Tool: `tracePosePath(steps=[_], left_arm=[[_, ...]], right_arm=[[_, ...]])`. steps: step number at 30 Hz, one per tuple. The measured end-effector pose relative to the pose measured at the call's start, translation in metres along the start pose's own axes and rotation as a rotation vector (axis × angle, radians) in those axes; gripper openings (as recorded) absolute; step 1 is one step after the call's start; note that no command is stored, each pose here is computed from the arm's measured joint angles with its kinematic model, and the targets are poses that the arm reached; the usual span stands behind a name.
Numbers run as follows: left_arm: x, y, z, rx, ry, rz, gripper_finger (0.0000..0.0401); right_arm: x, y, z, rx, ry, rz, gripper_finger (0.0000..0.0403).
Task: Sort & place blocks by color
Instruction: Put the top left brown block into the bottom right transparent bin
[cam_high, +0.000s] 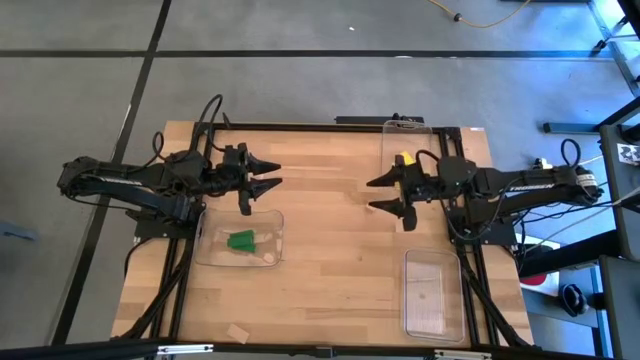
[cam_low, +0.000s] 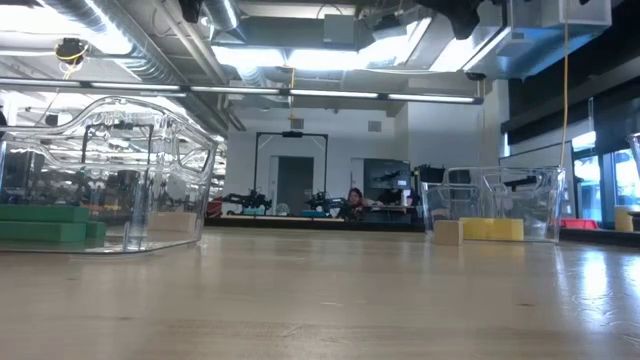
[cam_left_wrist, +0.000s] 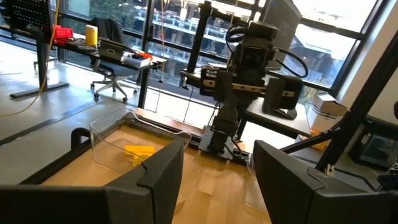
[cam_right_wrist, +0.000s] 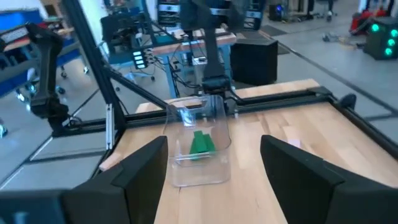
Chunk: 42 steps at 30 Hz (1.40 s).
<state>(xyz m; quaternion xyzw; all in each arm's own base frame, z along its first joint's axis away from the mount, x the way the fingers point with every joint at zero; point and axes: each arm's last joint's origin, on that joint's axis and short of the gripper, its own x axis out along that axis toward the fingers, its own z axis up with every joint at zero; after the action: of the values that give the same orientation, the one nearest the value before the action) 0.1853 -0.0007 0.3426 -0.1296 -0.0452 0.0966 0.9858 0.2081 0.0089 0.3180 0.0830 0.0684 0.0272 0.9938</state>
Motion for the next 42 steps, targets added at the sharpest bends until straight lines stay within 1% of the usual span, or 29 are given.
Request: tracePosePath(steps=[5,18,20,22,24,26,28,30,32,35,37,39,42], left_arm=[[0.0,0.0,0.0,0.0,0.0,0.001,0.0186],[0.0,0.0,0.0,-0.001,0.0,0.001,0.0186],[0.0,0.001,0.0,-0.03,-0.002,0.017,0.0186],[0.002,0.002,-0.002,-0.059,0.028,0.066,0.0186],[0.009,0.004,-0.003,-0.032,0.123,0.132,0.0186],[0.017,0.011,-0.004,0.007,0.265,0.202,0.0186],[0.028,0.02,-0.001,0.045,0.414,0.231,0.0186],[0.034,0.033,-0.003,0.12,0.613,0.253,0.0186],[0.042,0.048,-0.012,0.197,0.815,0.263,0.0186],[0.047,0.07,-0.028,0.342,1.05,0.243,0.0186],[0.049,0.084,-0.041,0.46,1.188,0.199,0.0186],[0.05,0.099,-0.058,0.554,1.321,0.154,0.0186],[0.053,0.118,-0.077,0.635,1.419,0.114,0.0186]], right_arm=[[0.0,0.003,0.001,-0.068,-0.013,0.017,0.0259],[0.0,0.003,0.001,-0.074,-0.013,0.015,0.0259],[0.0,0.003,0.001,-0.074,-0.012,0.015,0.0259],[0.0,0.003,0.001,-0.07,-0.012,0.015,0.0259],[0.0,0.003,0.001,-0.069,-0.012,0.015,0.0259],[0.0,0.003,0.001,-0.069,-0.012,0.015,0.0259],[0.0,0.003,0.001,-0.067,-0.012,0.015,0.0259],[0.0,0.003,0.001,-0.067,-0.011,0.015,0.0259],[0.0,0.003,0.0,-0.065,-0.007,0.014,0.0259],[0.0,0.003,0.0,-0.037,-0.005,0.014,0.0259],[0.0,0.003,0.0,-0.017,-0.003,0.014,0.0259],[0.0,0.003,0.0,-0.013,-0.003,0.014,0.0259],[0.0,0.003,0.0,-0.013,-0.003,0.014,0.0259]])
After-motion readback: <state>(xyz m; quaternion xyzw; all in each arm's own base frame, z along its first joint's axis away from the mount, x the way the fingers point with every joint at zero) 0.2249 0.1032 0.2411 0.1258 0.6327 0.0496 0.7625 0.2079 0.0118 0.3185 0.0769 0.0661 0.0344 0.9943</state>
